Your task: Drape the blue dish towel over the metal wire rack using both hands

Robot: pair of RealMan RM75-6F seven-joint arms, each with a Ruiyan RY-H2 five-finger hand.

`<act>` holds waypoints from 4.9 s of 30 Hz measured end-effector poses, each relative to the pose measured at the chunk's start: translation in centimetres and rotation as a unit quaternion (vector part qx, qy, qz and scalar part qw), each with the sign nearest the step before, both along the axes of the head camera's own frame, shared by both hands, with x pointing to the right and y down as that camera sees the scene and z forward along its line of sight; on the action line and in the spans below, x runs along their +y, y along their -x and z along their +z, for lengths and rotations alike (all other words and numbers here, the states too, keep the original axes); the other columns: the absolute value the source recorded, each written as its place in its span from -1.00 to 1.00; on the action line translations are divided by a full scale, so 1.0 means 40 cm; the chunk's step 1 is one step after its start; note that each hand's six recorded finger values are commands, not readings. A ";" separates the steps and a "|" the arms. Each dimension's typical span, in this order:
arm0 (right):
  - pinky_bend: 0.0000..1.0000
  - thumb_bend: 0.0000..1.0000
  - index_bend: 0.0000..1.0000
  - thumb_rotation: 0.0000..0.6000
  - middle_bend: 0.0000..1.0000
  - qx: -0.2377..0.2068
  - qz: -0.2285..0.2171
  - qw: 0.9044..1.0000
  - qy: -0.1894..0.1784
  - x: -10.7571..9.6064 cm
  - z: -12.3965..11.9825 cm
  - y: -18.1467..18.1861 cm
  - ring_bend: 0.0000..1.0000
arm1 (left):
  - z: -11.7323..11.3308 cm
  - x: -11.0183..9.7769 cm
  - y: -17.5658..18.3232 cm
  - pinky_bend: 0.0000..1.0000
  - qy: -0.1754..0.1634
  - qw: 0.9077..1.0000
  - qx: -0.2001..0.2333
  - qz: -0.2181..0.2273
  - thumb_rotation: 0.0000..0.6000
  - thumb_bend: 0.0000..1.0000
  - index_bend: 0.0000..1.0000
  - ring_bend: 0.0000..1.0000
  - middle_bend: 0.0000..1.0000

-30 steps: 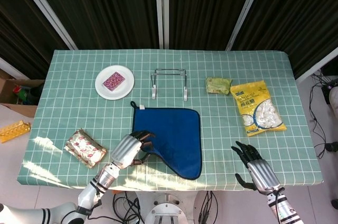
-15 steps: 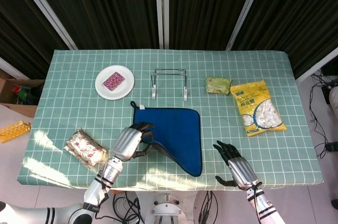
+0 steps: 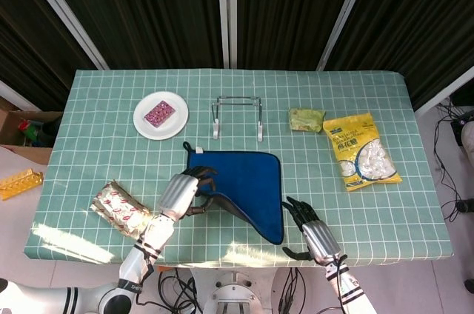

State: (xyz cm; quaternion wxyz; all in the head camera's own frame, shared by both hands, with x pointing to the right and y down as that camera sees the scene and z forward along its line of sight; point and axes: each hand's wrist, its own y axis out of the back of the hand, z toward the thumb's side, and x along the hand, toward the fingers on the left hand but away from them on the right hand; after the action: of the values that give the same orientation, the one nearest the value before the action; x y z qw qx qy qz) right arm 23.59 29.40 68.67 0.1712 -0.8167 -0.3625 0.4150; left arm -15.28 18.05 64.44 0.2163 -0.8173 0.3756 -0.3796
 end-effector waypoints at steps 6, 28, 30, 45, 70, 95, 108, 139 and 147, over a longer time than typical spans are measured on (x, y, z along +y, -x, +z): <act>-1.00 -0.67 -0.82 1.00 -1.00 -0.018 0.017 1.000 -0.010 0.004 0.036 0.029 -1.00 | -0.002 -0.001 0.000 -0.36 0.005 1.000 0.003 -0.003 1.00 0.18 0.72 -0.54 -0.45; -1.00 -0.06 0.82 1.00 -0.96 -0.068 0.047 0.996 -0.009 -0.020 0.061 0.066 -1.00 | -0.010 -0.005 0.010 -0.36 0.024 0.999 0.024 -0.015 1.00 0.18 0.72 -0.54 -0.45; -1.00 -0.05 0.94 1.00 -0.92 -0.073 0.052 0.996 -0.013 -0.026 0.057 0.064 -1.00 | -0.011 -0.006 0.013 -0.36 0.028 0.999 0.029 -0.019 1.00 0.18 0.72 -0.54 -0.45; -1.00 -0.03 1.00 1.00 -0.85 -0.079 0.107 0.989 -0.064 -0.165 -0.020 -0.008 -1.00 | -0.021 -0.043 0.044 -0.36 0.045 0.995 0.067 -0.060 1.00 0.18 0.72 -0.54 -0.45; -1.00 0.03 1.00 1.00 -0.79 -0.037 0.138 0.986 -0.091 -0.512 -0.155 0.023 -1.00 | -0.051 -0.286 0.049 -0.37 0.035 0.987 0.085 -0.134 1.00 0.20 0.73 -0.54 -0.44; -1.00 0.02 1.00 1.00 -0.75 0.045 0.127 0.985 -0.106 -0.858 -0.165 0.145 -1.00 | -0.016 -0.600 0.083 -0.37 0.054 0.977 0.026 -0.202 1.00 0.20 0.74 -0.54 -0.44; -1.00 0.00 1.00 1.00 -0.74 0.065 0.126 0.986 -0.092 -0.916 -0.093 0.197 -1.00 | -0.007 -0.678 0.134 -0.37 0.047 0.975 0.000 -0.219 1.00 0.20 0.74 -0.54 -0.44; -1.00 -0.02 1.00 1.00 -0.73 0.071 0.118 0.984 -0.112 -1.032 -0.068 0.280 -1.00 | -0.013 -0.733 0.159 -0.37 0.060 0.967 0.016 -0.246 1.00 0.20 0.75 -0.54 -0.43; -1.00 -0.02 1.00 1.00 -0.73 0.070 0.111 0.985 -0.114 -1.035 -0.071 0.294 -1.00 | -0.024 -0.720 0.175 -0.37 0.067 0.965 0.025 -0.252 1.00 0.20 0.75 -0.54 -0.43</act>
State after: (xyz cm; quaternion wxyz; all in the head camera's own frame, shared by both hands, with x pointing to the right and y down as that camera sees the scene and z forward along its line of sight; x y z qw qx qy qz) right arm 11.84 -12.00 65.82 0.2411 -0.7156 -0.4830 0.4432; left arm -22.27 -10.74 63.47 0.0494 -0.7181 0.5484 -0.4256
